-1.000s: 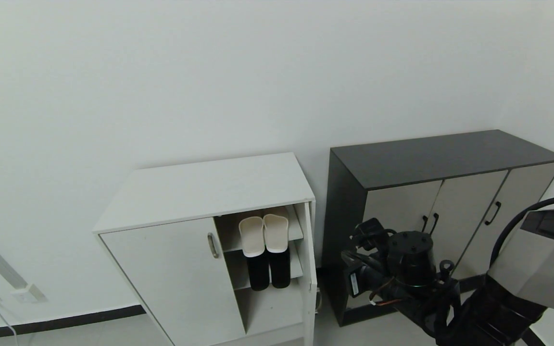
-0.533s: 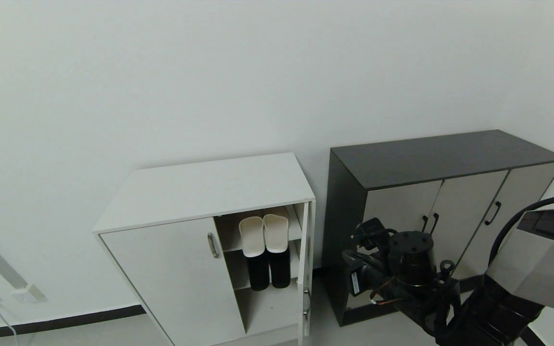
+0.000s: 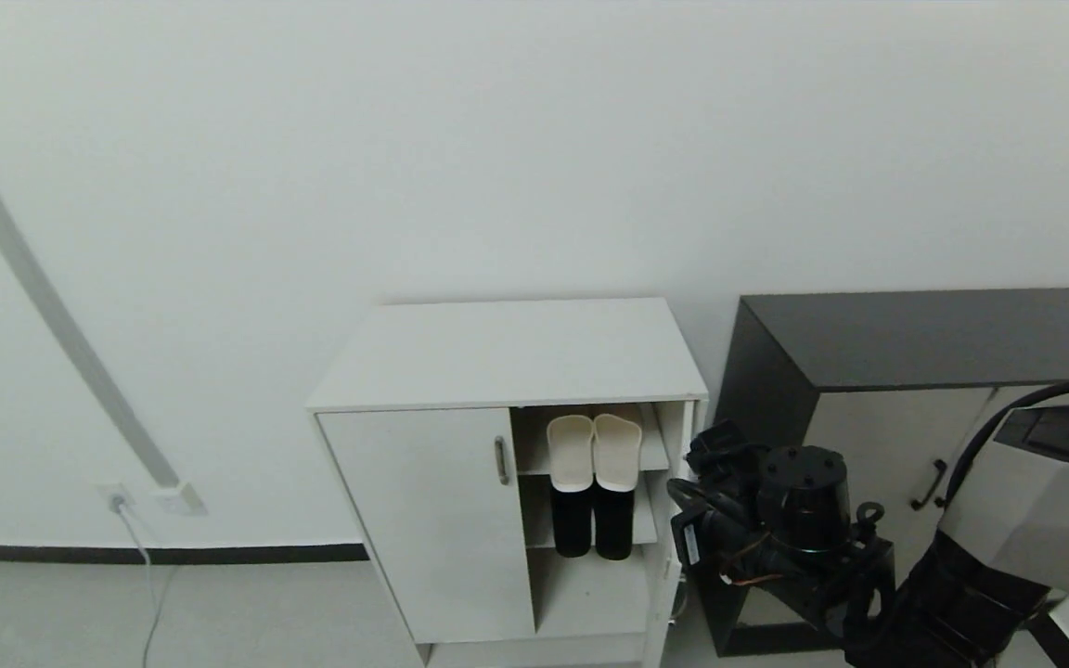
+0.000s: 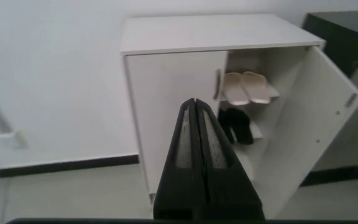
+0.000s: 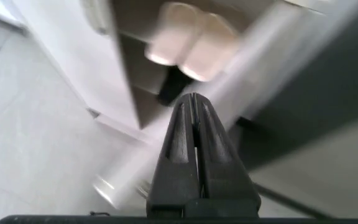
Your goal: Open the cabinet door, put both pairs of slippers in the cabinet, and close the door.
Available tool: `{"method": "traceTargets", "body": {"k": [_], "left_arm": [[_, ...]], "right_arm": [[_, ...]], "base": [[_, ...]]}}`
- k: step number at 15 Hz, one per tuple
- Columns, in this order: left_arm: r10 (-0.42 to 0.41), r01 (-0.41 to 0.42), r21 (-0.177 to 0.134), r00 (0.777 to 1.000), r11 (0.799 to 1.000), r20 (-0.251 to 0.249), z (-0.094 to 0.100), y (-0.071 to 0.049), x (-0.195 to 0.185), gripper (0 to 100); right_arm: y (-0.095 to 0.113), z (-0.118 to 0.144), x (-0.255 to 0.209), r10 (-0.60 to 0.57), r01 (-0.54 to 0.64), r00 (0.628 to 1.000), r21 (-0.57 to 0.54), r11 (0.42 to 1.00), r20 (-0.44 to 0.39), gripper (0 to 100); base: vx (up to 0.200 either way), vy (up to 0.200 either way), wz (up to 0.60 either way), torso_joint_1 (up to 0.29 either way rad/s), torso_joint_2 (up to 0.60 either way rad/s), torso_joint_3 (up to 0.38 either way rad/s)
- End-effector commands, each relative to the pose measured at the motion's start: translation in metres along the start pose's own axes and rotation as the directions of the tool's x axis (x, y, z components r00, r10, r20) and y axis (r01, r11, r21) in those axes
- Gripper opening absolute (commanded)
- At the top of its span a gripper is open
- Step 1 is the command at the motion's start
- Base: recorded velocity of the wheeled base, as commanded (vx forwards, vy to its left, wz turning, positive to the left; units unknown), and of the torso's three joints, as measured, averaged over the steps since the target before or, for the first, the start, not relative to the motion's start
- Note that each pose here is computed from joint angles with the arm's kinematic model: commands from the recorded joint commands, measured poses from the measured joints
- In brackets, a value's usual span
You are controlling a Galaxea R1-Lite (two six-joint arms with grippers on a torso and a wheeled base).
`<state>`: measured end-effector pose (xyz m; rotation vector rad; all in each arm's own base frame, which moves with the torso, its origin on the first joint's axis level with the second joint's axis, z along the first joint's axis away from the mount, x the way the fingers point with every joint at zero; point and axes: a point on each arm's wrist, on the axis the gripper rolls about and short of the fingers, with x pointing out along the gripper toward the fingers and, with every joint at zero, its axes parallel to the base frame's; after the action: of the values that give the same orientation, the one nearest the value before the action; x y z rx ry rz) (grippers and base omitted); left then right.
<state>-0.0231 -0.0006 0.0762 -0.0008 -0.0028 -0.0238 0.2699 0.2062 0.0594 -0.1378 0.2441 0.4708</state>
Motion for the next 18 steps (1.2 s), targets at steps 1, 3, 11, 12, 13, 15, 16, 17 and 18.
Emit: {"method": "traceTargets", "body": {"k": [1, 3, 11, 12, 13, 15, 16, 17, 18], "left_arm": [[0.001, -0.001, -0.001, 1.0, 1.0, -0.001, 0.0, 0.0, 0.0, 0], [0.001, -0.001, -0.001, 1.0, 1.0, -0.001, 0.0, 0.0, 0.0, 0], [0.001, -0.001, -0.001, 1.0, 1.0, -0.001, 0.0, 0.0, 0.0, 0], [0.001, -0.001, -0.001, 1.0, 1.0, -0.001, 0.0, 0.0, 0.0, 0], [0.001, -0.001, -0.001, 1.0, 1.0, -0.001, 0.0, 0.0, 0.0, 0], [0.001, -0.001, -0.001, 1.0, 1.0, -0.001, 0.0, 0.0, 0.0, 0], [0.001, -0.001, -0.002, 1.0, 1.0, -0.001, 0.0, 0.0, 0.0, 0], [0.001, -0.001, -0.002, 1.0, 1.0, -0.001, 0.0, 0.0, 0.0, 0], [0.001, -0.001, -0.002, 1.0, 1.0, -0.001, 0.0, 0.0, 0.0, 0]], "right_arm": [[-0.003, -0.002, 0.0, -0.008, 0.008, 1.0, -0.001, 1.0, -0.005, 0], [-0.007, 0.0, 0.001, -0.025, 0.025, 1.0, -0.001, 1.0, 0.002, 0], [-0.03, -0.01, -0.002, -0.136, 0.124, 0.984, -0.098, 0.987, -0.119, 0], [-0.029, -0.014, -0.001, -0.134, 0.121, 0.982, -0.102, 0.987, -0.132, 0], [-0.029, -0.018, 0.001, -0.132, 0.117, 0.981, -0.107, 0.987, -0.144, 0], [-0.022, -0.025, 0.006, -0.109, 0.093, 0.981, -0.105, 0.99, -0.159, 0], [-0.017, -0.027, 0.008, -0.093, 0.078, 0.983, -0.098, 0.992, -0.158, 0], [-0.013, -0.027, 0.009, -0.076, 0.064, 0.986, -0.081, 0.995, -0.15, 0], [-0.003, -0.025, 0.012, -0.046, 0.044, 0.992, -0.023, 0.999, -0.116, 0]], "base": [[0.0, 0.0, 0.0, 0.0, 0.0, 0.0], [0.0, 0.0, 0.0, 0.0, 0.0, 0.0], [0.0, 0.0, 0.0, 0.0, 0.0, 0.0], [0.0, 0.0, 0.0, 0.0, 0.0, 0.0], [0.0, 0.0, 0.0, 0.0, 0.0, 0.0], [0.0, 0.0, 0.0, 0.0, 0.0, 0.0], [0.0, 0.0, 0.0, 0.0, 0.0, 0.0], [0.0, 0.0, 0.0, 0.0, 0.0, 0.0], [0.0, 0.0, 0.0, 0.0, 0.0, 0.0]]}}
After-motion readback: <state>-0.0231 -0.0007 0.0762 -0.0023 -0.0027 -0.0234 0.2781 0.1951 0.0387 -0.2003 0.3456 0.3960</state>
